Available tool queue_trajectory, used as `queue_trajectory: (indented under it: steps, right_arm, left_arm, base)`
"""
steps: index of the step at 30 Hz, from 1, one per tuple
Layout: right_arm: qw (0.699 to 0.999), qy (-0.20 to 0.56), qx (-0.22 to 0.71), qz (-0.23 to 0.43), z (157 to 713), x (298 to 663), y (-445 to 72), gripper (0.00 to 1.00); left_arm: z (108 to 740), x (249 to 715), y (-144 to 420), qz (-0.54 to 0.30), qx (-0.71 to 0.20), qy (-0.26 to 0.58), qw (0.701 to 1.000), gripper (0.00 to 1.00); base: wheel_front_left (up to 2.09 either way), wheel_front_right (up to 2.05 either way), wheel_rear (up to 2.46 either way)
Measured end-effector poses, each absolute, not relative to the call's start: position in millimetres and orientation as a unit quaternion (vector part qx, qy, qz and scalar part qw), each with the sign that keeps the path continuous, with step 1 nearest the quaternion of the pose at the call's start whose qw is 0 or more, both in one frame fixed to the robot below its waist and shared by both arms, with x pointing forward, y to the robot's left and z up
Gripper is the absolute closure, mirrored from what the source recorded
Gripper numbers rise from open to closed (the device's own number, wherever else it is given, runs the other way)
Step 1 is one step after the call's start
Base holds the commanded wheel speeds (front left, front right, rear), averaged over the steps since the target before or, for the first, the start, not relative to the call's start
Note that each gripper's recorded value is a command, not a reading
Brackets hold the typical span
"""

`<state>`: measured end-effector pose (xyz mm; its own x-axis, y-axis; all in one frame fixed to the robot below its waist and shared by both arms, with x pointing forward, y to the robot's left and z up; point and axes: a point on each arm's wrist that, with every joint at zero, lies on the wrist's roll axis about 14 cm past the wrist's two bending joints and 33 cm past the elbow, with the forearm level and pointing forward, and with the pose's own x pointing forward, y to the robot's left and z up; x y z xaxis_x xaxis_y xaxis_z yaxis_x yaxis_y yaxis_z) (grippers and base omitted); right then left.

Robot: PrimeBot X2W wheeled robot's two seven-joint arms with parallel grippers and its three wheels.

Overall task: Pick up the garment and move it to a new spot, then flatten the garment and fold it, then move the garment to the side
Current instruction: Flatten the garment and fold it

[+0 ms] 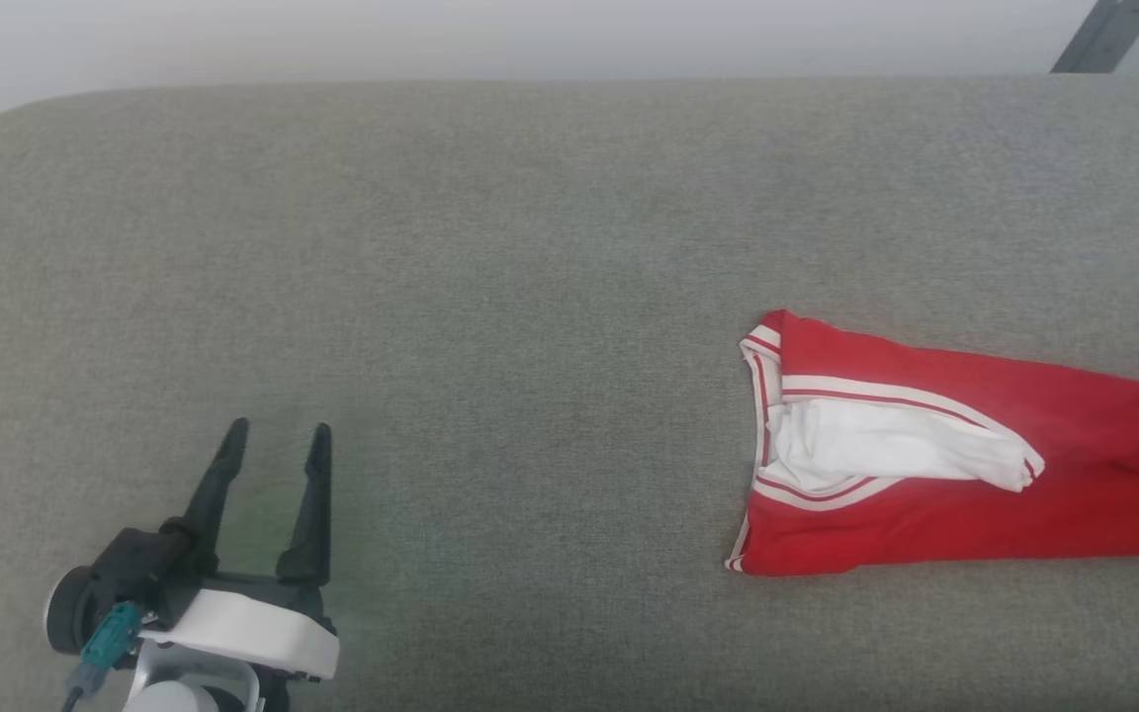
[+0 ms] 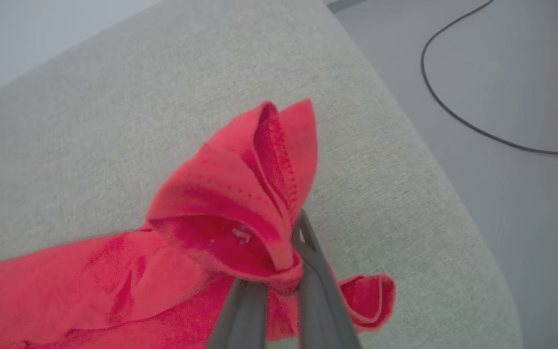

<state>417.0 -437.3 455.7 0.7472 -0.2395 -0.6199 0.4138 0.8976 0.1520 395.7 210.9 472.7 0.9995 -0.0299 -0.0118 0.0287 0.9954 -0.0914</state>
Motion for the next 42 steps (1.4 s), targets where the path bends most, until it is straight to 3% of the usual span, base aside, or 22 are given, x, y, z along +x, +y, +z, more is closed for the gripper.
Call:
queue_trajectory:
  steps: [6,12,21,28,36,39,40,42]
  right_arm:
    - [0.929,0.342,0.11,-0.087,448,421,-380,1.0]
    - [0.934,0.345,0.071,0.059,461,437,-285,1.0]
    - [0.901,0.357,0.04,0.243,467,433,-148,1.0]
    - [0.874,0.38,0.022,0.304,454,427,-95,1.0]
    - [0.867,0.391,0.014,0.308,438,431,-85,1.0]
    - [0.869,0.39,0.017,0.305,435,430,-86,0.54]
    - [0.87,0.387,0.018,0.304,435,431,-87,0.05]
    - [0.876,0.379,0.023,0.299,438,434,-90,0.0]
  left_arm:
    - [479,397,202,-0.027,-0.052,-0.003,0.998,0.0]
    - [490,392,197,-0.031,-0.068,-0.019,0.997,0.0]
    - [499,382,196,-0.024,-0.089,-0.033,0.995,0.0]
    - [505,375,203,-0.015,-0.088,-0.04,0.995,0.0]
    - [502,374,205,-0.008,-0.094,-0.035,0.995,0.0]
    - [498,375,201,-0.015,-0.1,-0.028,0.994,0.0]
    - [498,376,202,-0.014,-0.101,-0.029,0.994,0.0]
    - [498,378,205,-0.013,-0.103,-0.028,0.994,0.0]
  base:
    - [0.0,0.0,0.0]
    - [0.0,0.0,0.0]
    - [0.0,0.0,0.0]
    - [0.0,0.0,0.0]
    - [0.0,0.0,0.0]
    - [0.0,0.0,0.0]
    - [0.0,0.0,0.0]
    - [0.0,0.0,0.0]
